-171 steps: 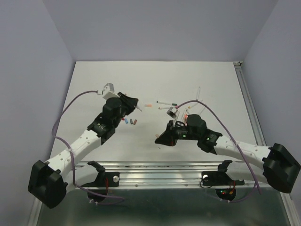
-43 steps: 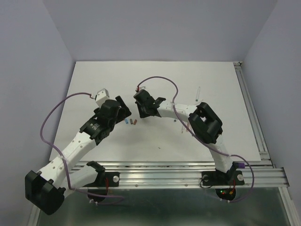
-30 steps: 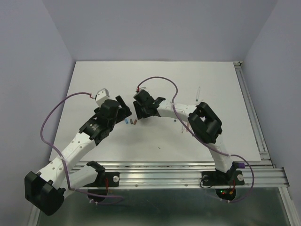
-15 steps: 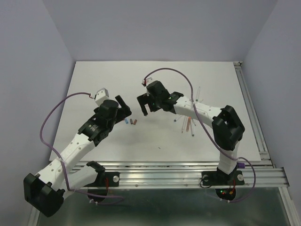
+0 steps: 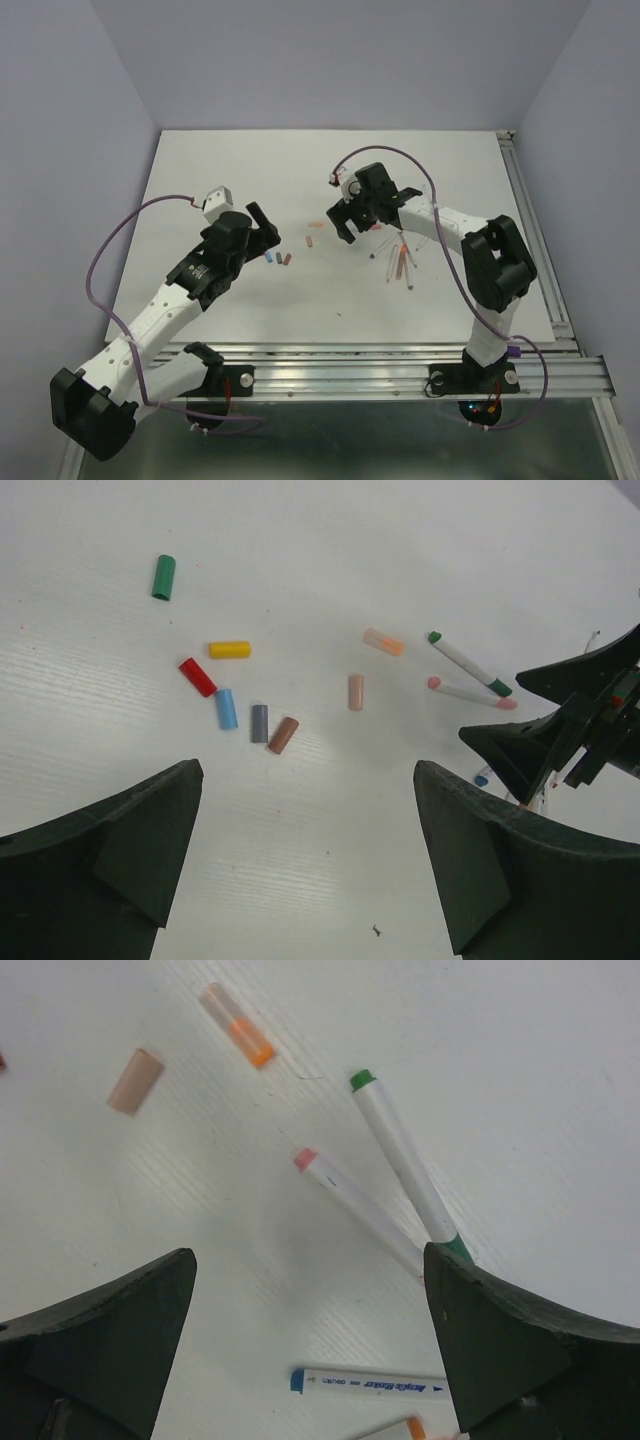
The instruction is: Open the pen caps
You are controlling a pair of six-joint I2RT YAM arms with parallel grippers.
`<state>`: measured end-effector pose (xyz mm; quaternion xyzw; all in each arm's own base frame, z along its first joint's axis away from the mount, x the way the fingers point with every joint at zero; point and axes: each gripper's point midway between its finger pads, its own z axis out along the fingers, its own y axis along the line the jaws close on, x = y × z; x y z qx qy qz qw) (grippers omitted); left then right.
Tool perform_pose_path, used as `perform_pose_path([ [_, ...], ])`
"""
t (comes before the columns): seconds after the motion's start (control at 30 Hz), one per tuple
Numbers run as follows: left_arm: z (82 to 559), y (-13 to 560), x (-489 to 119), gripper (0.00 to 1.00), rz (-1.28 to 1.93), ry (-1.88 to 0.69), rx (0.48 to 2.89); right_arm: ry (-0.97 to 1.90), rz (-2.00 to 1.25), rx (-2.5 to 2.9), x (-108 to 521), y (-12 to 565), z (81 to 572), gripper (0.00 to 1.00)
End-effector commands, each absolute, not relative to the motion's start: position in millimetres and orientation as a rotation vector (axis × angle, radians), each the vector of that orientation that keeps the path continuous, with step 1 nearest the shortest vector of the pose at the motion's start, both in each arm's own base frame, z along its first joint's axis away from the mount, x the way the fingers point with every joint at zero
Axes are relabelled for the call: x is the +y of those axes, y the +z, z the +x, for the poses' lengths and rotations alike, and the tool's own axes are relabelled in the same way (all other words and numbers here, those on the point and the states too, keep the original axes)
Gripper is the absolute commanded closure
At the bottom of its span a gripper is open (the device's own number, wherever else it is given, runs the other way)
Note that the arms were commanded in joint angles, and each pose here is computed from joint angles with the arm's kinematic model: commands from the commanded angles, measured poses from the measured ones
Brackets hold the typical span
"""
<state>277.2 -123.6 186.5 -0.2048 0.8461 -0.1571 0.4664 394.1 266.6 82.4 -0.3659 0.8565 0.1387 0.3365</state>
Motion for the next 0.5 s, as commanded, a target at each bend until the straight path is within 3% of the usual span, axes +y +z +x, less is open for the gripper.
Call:
perform_pose_path([
  [0.0,282.3,191.6,-123.8,0.01,-0.486,-0.387,2.052,0.438,-1.131,2.140,285.2,87.4,387.0,0.00],
  [0.47,281.8,191.2,-124.1,0.01,-0.483,-0.389,2.054,0.399,-1.244,2.192,291.1,61.0,402.8,0.00],
])
